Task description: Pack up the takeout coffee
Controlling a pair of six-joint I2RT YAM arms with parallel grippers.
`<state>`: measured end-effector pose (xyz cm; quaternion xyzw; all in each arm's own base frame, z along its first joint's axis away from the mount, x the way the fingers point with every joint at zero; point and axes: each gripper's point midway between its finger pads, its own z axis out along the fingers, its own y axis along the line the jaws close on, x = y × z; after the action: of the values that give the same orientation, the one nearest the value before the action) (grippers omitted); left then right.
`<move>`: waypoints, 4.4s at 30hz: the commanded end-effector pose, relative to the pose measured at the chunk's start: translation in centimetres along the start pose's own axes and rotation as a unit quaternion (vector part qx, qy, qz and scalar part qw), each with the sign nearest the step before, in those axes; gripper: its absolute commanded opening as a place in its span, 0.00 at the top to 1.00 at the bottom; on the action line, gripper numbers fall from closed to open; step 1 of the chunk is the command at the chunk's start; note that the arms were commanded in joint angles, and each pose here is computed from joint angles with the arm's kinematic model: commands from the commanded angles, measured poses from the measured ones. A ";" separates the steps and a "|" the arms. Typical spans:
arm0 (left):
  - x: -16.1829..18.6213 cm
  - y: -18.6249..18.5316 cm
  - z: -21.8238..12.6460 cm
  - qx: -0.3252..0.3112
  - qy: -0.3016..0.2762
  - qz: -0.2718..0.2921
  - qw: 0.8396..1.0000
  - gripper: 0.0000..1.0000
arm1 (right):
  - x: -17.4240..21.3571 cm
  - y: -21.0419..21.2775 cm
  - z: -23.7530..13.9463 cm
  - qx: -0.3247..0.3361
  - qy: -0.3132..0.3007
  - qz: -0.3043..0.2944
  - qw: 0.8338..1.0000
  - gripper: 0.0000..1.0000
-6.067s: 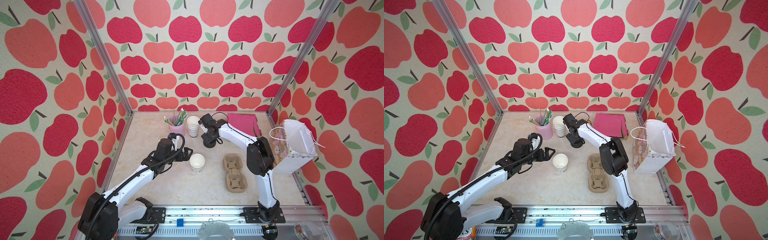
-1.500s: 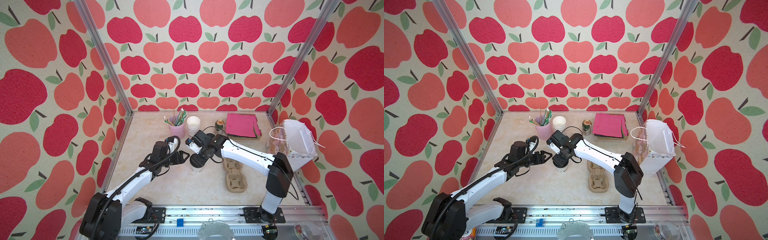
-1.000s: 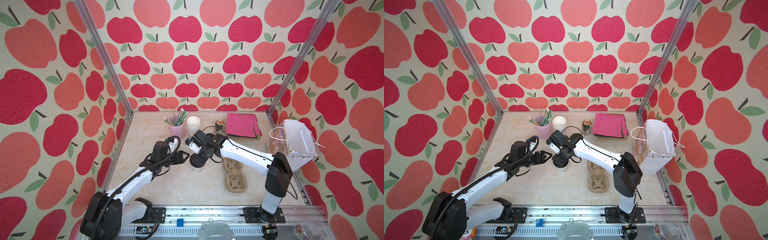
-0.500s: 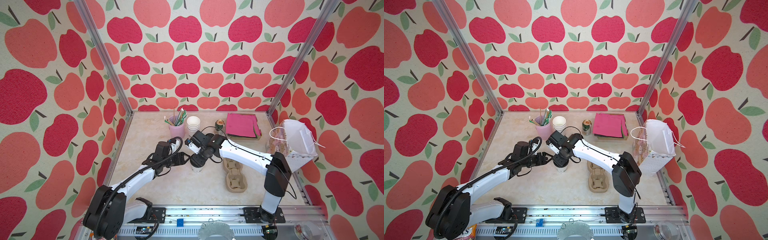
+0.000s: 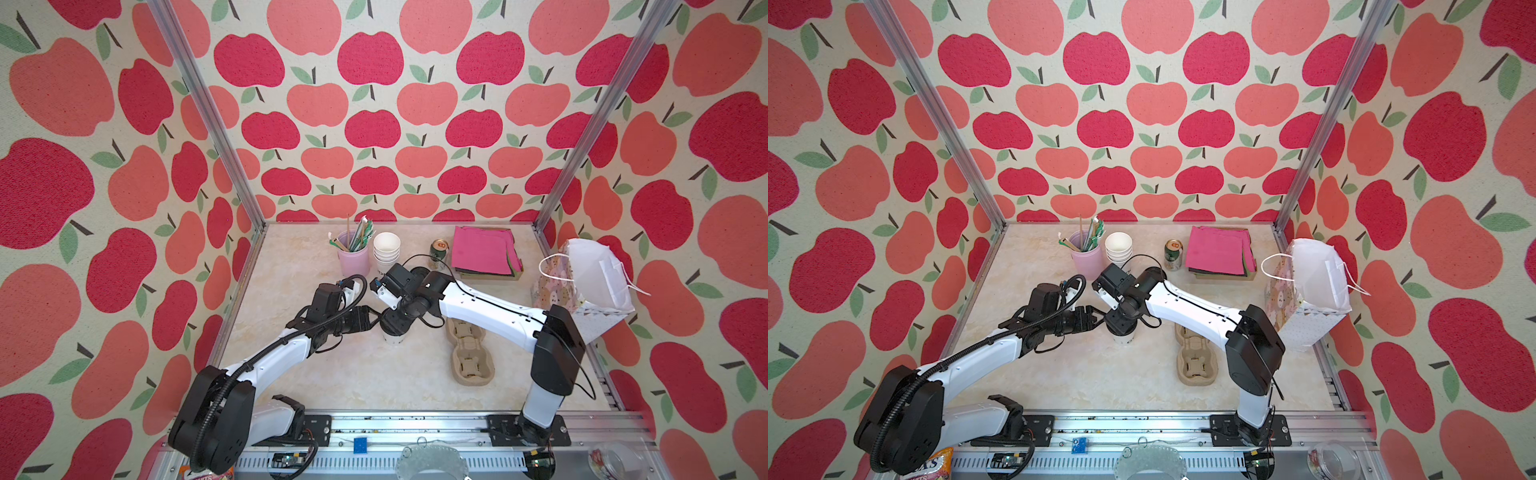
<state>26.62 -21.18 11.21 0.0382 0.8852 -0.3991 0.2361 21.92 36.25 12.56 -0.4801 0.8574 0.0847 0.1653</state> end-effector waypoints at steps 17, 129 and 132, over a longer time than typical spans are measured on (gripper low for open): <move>1.9 2.7 0.2 -0.072 0.044 -0.052 0.995 0.50 | 13.1 0.9 6.2 0.002 0.241 0.010 0.970 0.45; -1.2 -2.1 -0.7 -0.074 0.038 0.034 0.996 0.41 | -1.0 -3.6 -5.7 -0.015 -0.134 0.091 0.987 0.01; -2.5 -3.0 -0.8 -0.068 0.026 0.050 0.996 0.39 | -0.4 -4.4 -5.3 -0.014 -0.126 0.111 0.986 0.01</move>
<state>26.83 -22.25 13.61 0.0600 0.9148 -0.3365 0.2152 24.70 33.81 18.14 -0.3889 0.8643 0.1809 0.2626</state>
